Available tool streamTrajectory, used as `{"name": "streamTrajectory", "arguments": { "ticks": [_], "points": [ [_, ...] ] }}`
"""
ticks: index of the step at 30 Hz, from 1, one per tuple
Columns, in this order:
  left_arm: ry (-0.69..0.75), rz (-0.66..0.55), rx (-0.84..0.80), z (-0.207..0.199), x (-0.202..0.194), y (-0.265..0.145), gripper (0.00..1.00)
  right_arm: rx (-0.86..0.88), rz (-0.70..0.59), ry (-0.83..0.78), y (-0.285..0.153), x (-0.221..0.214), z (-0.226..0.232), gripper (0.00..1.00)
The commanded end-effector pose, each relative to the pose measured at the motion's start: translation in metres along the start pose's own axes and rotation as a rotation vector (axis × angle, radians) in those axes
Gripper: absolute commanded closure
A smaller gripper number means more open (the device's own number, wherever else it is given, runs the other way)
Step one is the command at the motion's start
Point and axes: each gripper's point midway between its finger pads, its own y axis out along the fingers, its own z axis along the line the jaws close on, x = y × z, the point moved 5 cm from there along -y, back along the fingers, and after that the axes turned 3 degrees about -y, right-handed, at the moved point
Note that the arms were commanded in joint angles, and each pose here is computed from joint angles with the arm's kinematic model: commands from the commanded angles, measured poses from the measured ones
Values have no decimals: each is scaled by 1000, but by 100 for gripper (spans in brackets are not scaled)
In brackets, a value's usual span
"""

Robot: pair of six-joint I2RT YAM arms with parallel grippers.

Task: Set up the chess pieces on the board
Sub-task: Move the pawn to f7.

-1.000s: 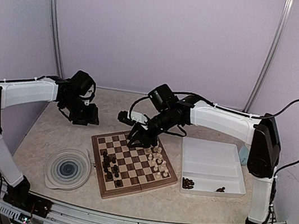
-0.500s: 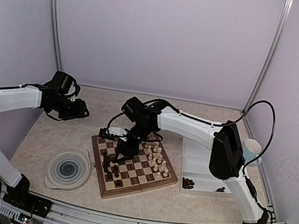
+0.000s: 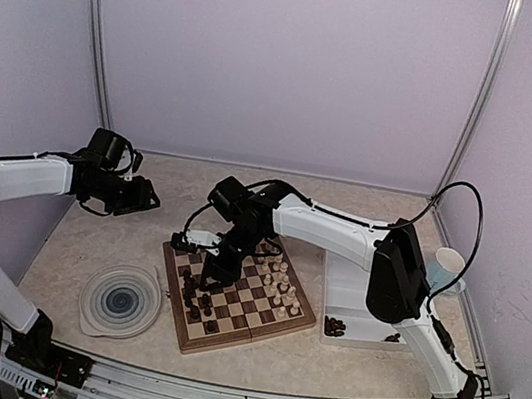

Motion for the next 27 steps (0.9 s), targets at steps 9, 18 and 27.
{"name": "streamTrajectory", "arguments": {
  "ticks": [9,18,27],
  "points": [
    [0,18,-28,0,-4,8,43,-43,18,4,9,-1,-7,83],
    [0,36,-28,1,-7,12,43,-83,15,-7,11,1,-14,83],
    [-2,45,-24,2,-8,14,43,-153,14,-34,17,2,-27,86]
  ]
}}
